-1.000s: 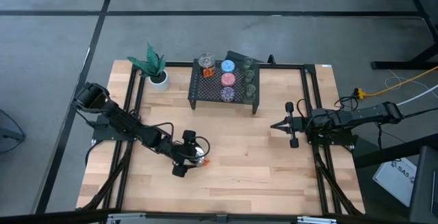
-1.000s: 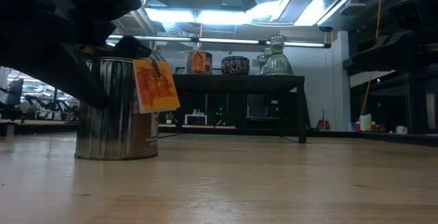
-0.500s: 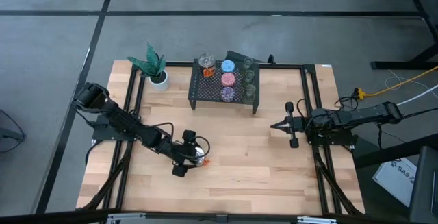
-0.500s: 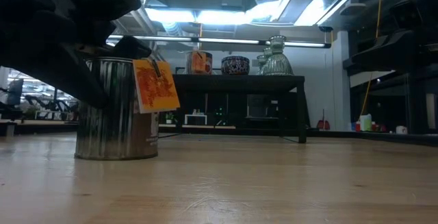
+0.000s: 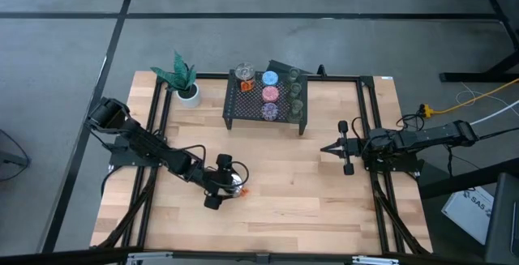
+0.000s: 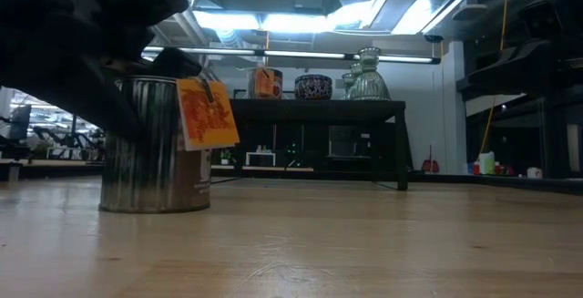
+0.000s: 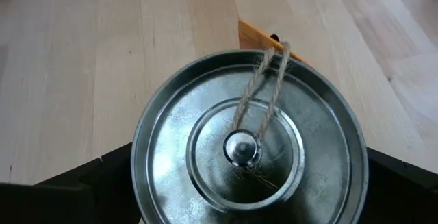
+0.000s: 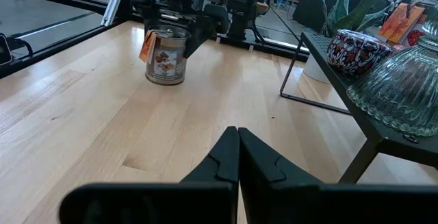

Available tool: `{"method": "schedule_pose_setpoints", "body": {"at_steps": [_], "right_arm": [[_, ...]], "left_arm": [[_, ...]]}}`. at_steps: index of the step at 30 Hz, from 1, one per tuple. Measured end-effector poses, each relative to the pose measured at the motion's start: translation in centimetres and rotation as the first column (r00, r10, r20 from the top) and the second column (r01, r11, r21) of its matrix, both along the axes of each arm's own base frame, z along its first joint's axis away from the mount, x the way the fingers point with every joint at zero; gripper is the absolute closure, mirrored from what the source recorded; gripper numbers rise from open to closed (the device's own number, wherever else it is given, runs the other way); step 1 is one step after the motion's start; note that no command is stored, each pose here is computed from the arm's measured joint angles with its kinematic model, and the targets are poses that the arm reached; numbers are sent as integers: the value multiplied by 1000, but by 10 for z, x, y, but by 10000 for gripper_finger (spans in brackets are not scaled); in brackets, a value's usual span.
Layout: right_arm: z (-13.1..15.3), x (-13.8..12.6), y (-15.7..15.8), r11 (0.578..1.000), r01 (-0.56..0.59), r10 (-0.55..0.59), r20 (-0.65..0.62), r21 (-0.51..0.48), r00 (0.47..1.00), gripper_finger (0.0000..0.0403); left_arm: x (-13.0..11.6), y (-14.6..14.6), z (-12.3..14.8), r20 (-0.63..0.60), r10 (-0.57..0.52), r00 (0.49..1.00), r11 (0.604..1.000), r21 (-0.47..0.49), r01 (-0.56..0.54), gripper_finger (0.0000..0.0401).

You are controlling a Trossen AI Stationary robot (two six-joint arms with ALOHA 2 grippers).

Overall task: Pick & Place candle stick holders
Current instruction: Put the scented candle can on the shelf

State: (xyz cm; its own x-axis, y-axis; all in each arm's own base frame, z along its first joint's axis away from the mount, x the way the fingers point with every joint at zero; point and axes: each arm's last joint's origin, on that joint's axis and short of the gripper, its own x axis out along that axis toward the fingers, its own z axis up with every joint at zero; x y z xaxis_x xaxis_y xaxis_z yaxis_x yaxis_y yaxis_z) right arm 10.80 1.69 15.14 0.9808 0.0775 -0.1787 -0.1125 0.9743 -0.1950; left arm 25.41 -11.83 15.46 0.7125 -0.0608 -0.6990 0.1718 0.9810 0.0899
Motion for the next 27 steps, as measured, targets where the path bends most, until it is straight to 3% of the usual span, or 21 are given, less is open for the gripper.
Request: {"method": "schedule_pose_setpoints", "body": {"at_steps": [7,16,23,27], "right_arm": [[0,0,0,1000,0,0,0,0,1000,400],[0,0,0,1000,0,0,0,0,1000,400],[0,0,0,1000,0,0,0,0,1000,400],[0,0,0,1000,0,0,0,0,1000,400]], "left_arm": [[1,0,1,22,7,1000,1000,-3,-7,12],[3,4,3,60,103,993,994,21,-105,12],[-4,6,-6,-87,35,996,999,2,-35,12],[-4,4,-5,-106,-26,994,1000,-1,26,12]]}}
